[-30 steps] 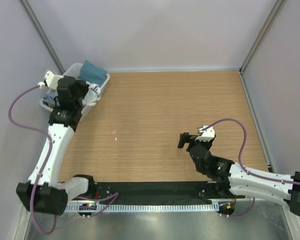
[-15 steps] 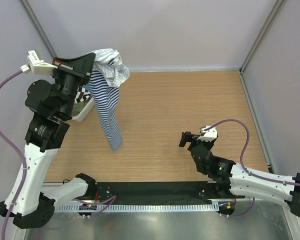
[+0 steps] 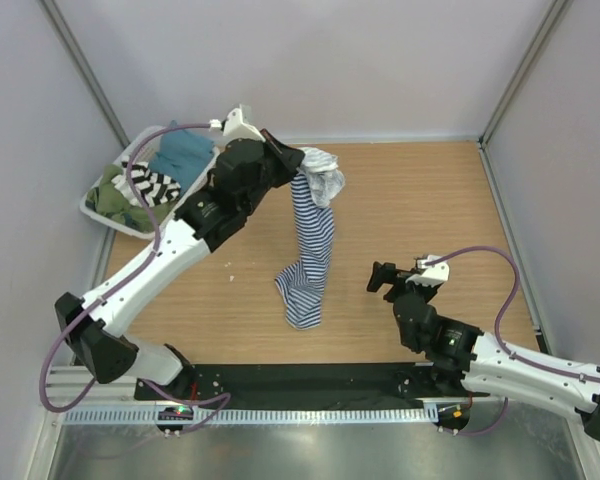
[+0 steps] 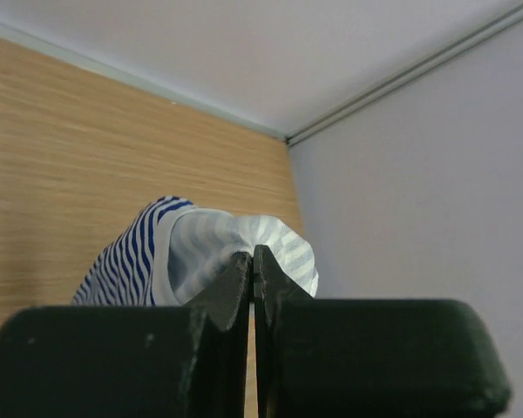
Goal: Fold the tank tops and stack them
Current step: Move the tank top to the center of the board
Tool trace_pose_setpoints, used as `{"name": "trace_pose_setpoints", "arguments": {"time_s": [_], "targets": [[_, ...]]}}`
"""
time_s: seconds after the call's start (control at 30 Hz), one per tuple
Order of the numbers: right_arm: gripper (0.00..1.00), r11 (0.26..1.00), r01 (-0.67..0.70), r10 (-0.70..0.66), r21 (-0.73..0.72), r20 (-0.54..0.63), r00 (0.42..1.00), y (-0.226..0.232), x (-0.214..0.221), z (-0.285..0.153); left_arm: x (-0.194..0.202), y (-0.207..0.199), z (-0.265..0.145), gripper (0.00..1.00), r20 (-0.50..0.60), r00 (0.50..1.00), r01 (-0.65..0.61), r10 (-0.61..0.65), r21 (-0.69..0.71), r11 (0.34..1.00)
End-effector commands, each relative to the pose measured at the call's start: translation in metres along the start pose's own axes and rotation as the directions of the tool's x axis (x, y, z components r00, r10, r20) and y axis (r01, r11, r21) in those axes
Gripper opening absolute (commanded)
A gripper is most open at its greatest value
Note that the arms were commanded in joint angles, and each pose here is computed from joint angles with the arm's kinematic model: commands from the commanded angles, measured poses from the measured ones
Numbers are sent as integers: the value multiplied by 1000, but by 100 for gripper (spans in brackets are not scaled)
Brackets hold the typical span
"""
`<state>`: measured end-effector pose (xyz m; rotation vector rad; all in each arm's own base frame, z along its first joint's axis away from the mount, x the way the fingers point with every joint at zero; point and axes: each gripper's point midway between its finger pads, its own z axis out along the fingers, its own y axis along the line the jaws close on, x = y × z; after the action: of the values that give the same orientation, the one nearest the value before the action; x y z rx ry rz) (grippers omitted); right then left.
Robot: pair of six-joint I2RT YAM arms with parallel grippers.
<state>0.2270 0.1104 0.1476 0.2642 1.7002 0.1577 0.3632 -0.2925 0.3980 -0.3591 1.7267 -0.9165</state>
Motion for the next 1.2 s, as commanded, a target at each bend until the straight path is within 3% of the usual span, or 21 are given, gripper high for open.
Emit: {"name": "trace_pose_setpoints", "arguments": {"time_s": [0.0, 0.13, 0.17, 0.27, 0.4, 0.47, 0.6, 0.63, 0.7, 0.73, 0.8, 0.83, 0.97, 1.17], "targets": [[100, 997, -72, 71, 40, 45, 996, -5, -10, 0, -92, -31, -54, 0, 247, 969, 2, -19, 70, 998], [100, 997, -73, 71, 40, 45, 996, -5, -10, 1, -141, -11, -112, 0, 402, 914, -43, 50, -27, 999], [100, 997, -68, 66, 39, 43, 997, -4, -9, 1, -163, -7, -141, 0, 470, 882, -25, 40, -37, 999], [99, 997, -71, 69, 38, 43, 997, -4, -10, 1, -187, 6, -183, 0, 545, 836, -27, 60, -69, 997], [100, 997, -69, 68, 35, 41, 997, -3, -9, 1, -196, 7, -203, 0, 572, 819, -23, 49, -54, 998], [100, 997, -67, 65, 38, 42, 997, -4, -9, 1, -194, 0, -197, 0, 565, 824, -25, 35, -25, 999], [100, 997, -67, 65, 44, 44, 997, -5, -9, 1, -170, -30, -148, 0, 475, 879, -69, 36, 53, 996], [100, 997, -67, 65, 45, 45, 997, -5, -9, 1, -144, -35, -111, 0, 398, 916, -84, 52, 65, 994], [100, 996, -69, 67, 51, 47, 997, -6, -9, 1, -131, -53, -84, 0, 340, 939, -84, 41, 111, 990], [100, 996, -72, 70, 51, 48, 996, -6, -10, 1, -92, -52, -42, 14, 234, 969, -105, 75, 117, 988], [100, 996, -72, 69, 58, 50, 996, -8, -10, 1, -63, -62, -15, 61, 134, 988, -97, 78, 145, 985], [100, 996, -74, 71, 57, 51, 996, -8, -10, 0, -31, -56, 10, 99, 52, 992, -119, 113, 133, 984], [100, 995, -82, 79, 55, 52, 996, -9, -11, 0, 6, -25, 25, 100, -97, 963, -252, 252, 10, 968], [100, 999, -51, 52, -8, 28, 998, 4, -5, 1, -13, 42, -13, 99, -108, 947, -318, 304, -150, 936]]}}
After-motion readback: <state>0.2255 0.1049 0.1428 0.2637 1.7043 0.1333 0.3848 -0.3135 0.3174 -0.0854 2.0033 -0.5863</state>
